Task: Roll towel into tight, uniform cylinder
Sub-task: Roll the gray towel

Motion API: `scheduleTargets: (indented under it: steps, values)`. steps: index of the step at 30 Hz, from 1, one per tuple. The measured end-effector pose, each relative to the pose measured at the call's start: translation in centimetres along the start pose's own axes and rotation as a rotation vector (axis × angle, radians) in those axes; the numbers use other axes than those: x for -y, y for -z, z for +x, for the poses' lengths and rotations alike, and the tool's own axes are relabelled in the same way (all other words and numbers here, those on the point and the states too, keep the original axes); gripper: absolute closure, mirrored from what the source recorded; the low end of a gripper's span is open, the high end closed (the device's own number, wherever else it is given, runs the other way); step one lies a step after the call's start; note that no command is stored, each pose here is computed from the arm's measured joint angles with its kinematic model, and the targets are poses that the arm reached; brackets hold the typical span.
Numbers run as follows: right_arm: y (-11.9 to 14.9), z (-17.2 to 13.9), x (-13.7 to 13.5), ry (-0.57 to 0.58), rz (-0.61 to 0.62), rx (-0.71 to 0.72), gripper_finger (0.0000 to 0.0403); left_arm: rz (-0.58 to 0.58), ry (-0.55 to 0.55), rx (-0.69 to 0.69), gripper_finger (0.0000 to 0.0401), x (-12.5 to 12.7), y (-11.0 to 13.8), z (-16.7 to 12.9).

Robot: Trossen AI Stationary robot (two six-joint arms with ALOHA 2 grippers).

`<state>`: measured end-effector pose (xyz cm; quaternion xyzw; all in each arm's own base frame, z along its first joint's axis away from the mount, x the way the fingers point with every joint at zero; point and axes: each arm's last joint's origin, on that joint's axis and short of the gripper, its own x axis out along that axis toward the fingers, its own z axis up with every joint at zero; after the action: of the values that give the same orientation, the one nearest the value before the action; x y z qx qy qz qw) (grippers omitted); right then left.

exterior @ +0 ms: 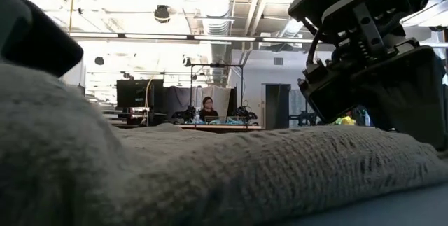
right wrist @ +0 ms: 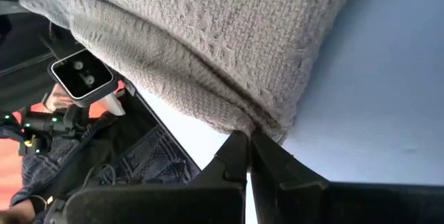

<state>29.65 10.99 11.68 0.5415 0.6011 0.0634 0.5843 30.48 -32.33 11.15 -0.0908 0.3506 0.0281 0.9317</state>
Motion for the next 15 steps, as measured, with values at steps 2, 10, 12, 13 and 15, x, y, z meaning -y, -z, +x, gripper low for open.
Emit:
scheduleTargets:
  steps: [2, 10, 12, 13, 15]
  values:
    - [-0.1, 0.0, 0.0, 0.000, 0.005, 0.002, 0.0379, 0.009, 0.002, -0.030, 0.0327, -0.2, -0.3, -0.3]
    - [-0.8, -0.7, 0.3, -0.002, 0.051, 0.022, 0.0379, -0.006, -0.035, -0.060, 0.0258, -1.1, -3.2, -5.0]
    - [-1.0, -0.8, 0.4, -0.005, 0.055, 0.027, 0.0379, 0.001, -0.027, 0.002, 0.0253, -0.8, -4.2, -6.3]
    - [-1.1, -0.9, 0.4, -0.006, 0.056, 0.030, 0.0379, 0.001, -0.024, 0.040, 0.0252, -0.7, -4.7, -6.6]
    - [-1.2, -1.0, 0.4, -0.009, 0.056, 0.034, 0.0379, 0.005, -0.001, 0.138, 0.0251, -0.1, -5.5, -6.8]
